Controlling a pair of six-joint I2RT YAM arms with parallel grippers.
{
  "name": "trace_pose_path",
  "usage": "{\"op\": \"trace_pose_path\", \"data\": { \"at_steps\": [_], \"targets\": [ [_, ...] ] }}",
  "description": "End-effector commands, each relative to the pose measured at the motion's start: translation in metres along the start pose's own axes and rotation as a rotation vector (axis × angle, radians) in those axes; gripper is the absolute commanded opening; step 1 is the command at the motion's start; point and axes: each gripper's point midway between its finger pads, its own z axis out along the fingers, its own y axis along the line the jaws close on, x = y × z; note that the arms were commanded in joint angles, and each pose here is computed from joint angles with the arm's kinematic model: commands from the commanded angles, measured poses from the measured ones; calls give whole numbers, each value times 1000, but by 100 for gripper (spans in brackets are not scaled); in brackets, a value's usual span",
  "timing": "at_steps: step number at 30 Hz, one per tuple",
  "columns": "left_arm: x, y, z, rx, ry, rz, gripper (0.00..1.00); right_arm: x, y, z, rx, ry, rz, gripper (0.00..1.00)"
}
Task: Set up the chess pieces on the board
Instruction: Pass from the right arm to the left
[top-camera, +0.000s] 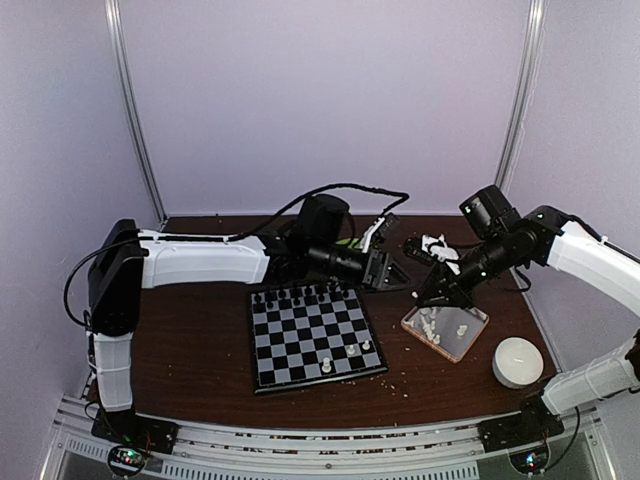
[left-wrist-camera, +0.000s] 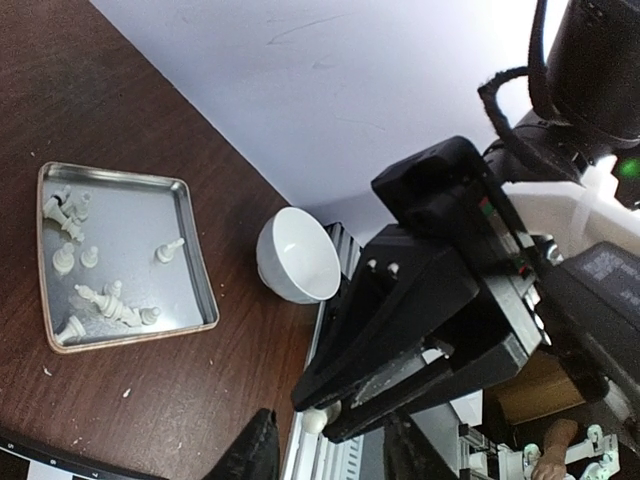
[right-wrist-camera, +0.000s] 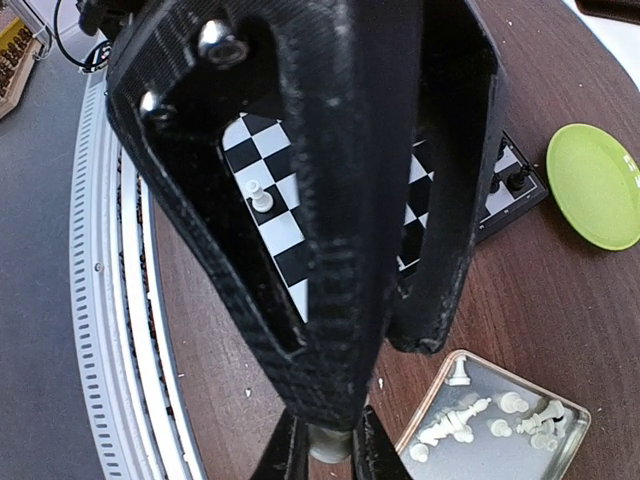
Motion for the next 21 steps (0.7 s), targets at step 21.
{"op": "trace_pose_path", "data": {
  "at_steps": [21],
  "targets": [
    [5,-18,17,133,22,10,25,-16,-11,-6,57,-28,-8,10]
  ]
}}
